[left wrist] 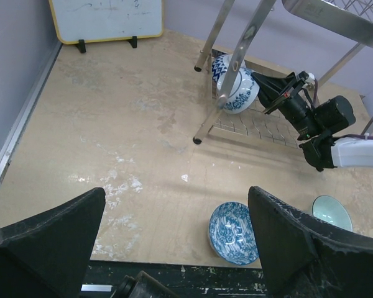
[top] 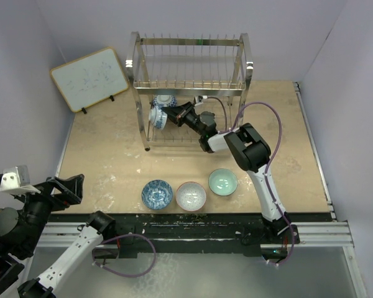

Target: Load the bowls into the dish rack

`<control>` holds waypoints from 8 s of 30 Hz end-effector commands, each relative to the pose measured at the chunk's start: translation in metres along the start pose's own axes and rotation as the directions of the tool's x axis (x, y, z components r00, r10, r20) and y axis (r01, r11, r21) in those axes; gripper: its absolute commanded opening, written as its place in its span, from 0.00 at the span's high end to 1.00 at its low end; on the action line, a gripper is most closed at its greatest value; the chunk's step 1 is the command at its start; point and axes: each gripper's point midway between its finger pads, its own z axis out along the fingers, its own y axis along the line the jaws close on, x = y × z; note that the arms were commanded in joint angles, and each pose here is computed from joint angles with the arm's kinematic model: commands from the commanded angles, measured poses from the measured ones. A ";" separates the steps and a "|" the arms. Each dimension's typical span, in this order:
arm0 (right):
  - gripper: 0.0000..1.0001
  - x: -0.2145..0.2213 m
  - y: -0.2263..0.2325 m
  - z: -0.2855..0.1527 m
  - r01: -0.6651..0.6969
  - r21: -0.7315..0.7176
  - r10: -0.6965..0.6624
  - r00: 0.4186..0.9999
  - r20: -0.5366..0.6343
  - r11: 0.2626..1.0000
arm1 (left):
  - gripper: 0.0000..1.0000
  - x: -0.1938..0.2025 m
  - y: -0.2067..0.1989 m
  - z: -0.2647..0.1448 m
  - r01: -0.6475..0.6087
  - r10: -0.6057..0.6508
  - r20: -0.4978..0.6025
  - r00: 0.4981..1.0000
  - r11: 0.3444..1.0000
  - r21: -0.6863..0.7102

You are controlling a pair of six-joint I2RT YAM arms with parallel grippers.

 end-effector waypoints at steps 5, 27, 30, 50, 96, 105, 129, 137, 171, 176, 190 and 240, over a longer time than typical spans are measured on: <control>1.00 -0.025 0.017 -0.011 0.003 -0.046 0.000 0.998 0.067 0.999 | 0.01 -0.008 -0.007 0.004 -0.015 0.015 0.009 1.000 1.000 0.011; 0.65 -0.060 -0.043 -0.033 0.089 0.253 -0.136 0.975 0.174 0.963 | 0.01 -0.002 -0.010 0.010 -0.017 0.017 -0.006 1.000 1.000 0.019; 0.63 -0.065 -0.049 -0.036 0.119 0.319 -0.185 0.965 0.185 0.940 | 0.01 -0.001 -0.009 0.010 -0.018 0.018 -0.007 1.000 1.000 0.016; 0.48 -0.093 -0.055 -0.058 0.255 0.555 -0.419 0.888 0.191 0.792 | 0.01 0.001 -0.008 0.010 -0.013 0.013 -0.006 1.000 1.000 0.017; 0.48 0.061 -0.004 -0.037 0.801 0.327 -0.750 0.591 -0.297 0.501 | 0.01 0.016 -0.012 0.025 -0.028 0.028 -0.047 0.998 1.000 0.007; 0.48 0.042 -0.018 -0.038 0.777 0.415 -0.760 0.598 -0.253 0.473 | 0.01 0.019 -0.008 0.024 -0.033 0.033 -0.052 0.998 0.999 -0.005; 0.50 -0.096 -0.032 -0.095 0.515 0.822 -0.840 0.535 -0.088 0.241 | 0.01 0.023 -0.004 0.026 -0.048 0.047 -0.064 0.997 0.999 -0.021; 0.50 -0.077 -0.009 -0.096 0.630 0.724 -0.851 0.513 -0.114 0.282 | 0.01 0.023 -0.006 0.027 -0.046 0.045 -0.062 0.997 0.999 -0.017; 0.51 -0.136 -0.041 -0.065 0.614 0.748 -0.849 0.511 -0.135 0.250 | 0.01 0.023 -0.003 0.027 -0.043 0.041 -0.058 0.997 0.999 -0.031; 0.51 -0.156 -0.043 -0.080 0.579 0.789 -0.861 0.490 -0.136 0.205 | 0.01 0.023 -0.004 0.027 -0.043 0.042 -0.060 0.997 0.999 -0.030; 0.51 -0.173 -0.032 -0.111 0.511 0.847 -0.873 0.470 -0.133 0.146 | 0.01 0.022 -0.006 0.031 -0.054 0.051 -0.068 0.996 0.998 -0.033; 0.40 0.094 -0.014 -0.337 0.626 0.779 -0.621 0.620 -0.480 0.023 | 0.01 0.011 -0.030 0.029 0.001 0.002 -0.044 0.999 0.997 0.079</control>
